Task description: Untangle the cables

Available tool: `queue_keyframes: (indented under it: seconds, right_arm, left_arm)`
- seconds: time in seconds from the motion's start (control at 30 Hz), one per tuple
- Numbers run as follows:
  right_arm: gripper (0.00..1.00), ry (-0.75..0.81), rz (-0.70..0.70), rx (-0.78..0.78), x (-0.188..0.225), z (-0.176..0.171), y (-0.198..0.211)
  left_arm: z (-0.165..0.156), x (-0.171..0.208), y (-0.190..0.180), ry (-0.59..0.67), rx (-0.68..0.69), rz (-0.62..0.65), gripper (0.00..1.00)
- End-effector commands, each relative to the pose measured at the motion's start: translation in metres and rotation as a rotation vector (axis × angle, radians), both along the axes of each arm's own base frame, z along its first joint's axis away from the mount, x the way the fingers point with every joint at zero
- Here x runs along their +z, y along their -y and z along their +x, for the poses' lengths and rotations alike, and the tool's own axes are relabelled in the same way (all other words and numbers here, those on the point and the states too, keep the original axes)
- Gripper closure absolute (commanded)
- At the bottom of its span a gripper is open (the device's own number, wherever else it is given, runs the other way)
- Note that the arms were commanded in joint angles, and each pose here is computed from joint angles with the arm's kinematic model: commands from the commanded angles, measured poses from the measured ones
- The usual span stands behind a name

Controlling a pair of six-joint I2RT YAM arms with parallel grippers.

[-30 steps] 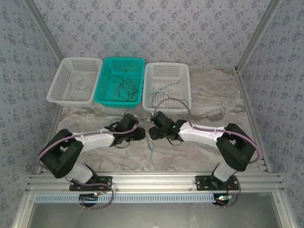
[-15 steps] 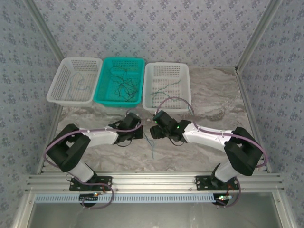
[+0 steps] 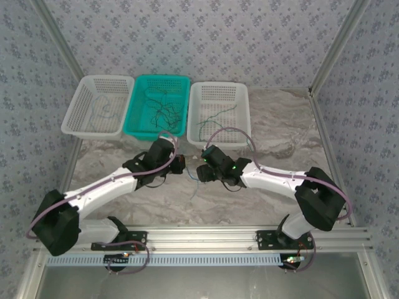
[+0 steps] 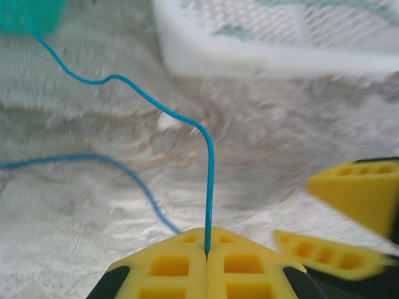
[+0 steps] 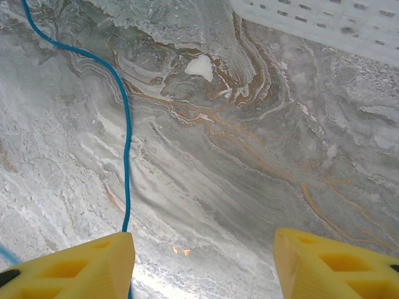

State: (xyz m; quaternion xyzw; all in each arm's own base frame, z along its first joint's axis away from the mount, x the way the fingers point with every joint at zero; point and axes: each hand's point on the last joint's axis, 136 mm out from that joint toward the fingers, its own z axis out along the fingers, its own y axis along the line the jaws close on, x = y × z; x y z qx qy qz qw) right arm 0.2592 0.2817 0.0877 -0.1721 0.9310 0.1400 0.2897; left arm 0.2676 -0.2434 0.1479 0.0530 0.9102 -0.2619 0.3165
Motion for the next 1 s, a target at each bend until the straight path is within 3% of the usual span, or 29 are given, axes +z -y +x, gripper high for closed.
queue_keyframes:
  seconds: [0.0,0.23,0.37,0.5,0.63,0.9,0.93,0.97]
  right_arm:
    - [0.37,0.015,0.043,-0.029,0.010,-0.001,0.004]
    - [0.35,0.051,0.095,-0.038,0.020,-0.004,0.007]
    - [0.34,0.071,0.113,-0.012,0.029,-0.005,0.006]
    - [0.34,0.098,0.109,-0.008,0.037,-0.005,0.011]
    - [0.33,0.112,0.114,-0.011,0.043,-0.007,0.015]
    - [0.33,0.135,0.125,-0.042,0.052,-0.013,0.030]
    - [0.32,0.137,0.121,-0.045,0.053,-0.013,0.033]
    - [0.32,0.141,0.119,-0.049,0.054,-0.014,0.035]
  left_arm:
    - [0.008,0.059,-0.011,0.102,-0.007,-0.021,1.00]
    - [0.042,0.158,-0.059,0.306,0.072,-0.041,1.00]
    - [0.077,0.207,-0.117,0.436,0.209,0.013,1.00]
    - [0.121,0.230,-0.184,0.490,0.375,0.049,1.00]
    - [0.169,0.218,-0.244,0.451,0.518,0.058,1.00]
    - [0.245,0.148,-0.368,0.260,0.784,0.082,1.00]
    - [0.249,0.145,-0.377,0.251,0.802,0.078,0.97]
    - [0.253,0.144,-0.386,0.243,0.816,0.070,0.85]
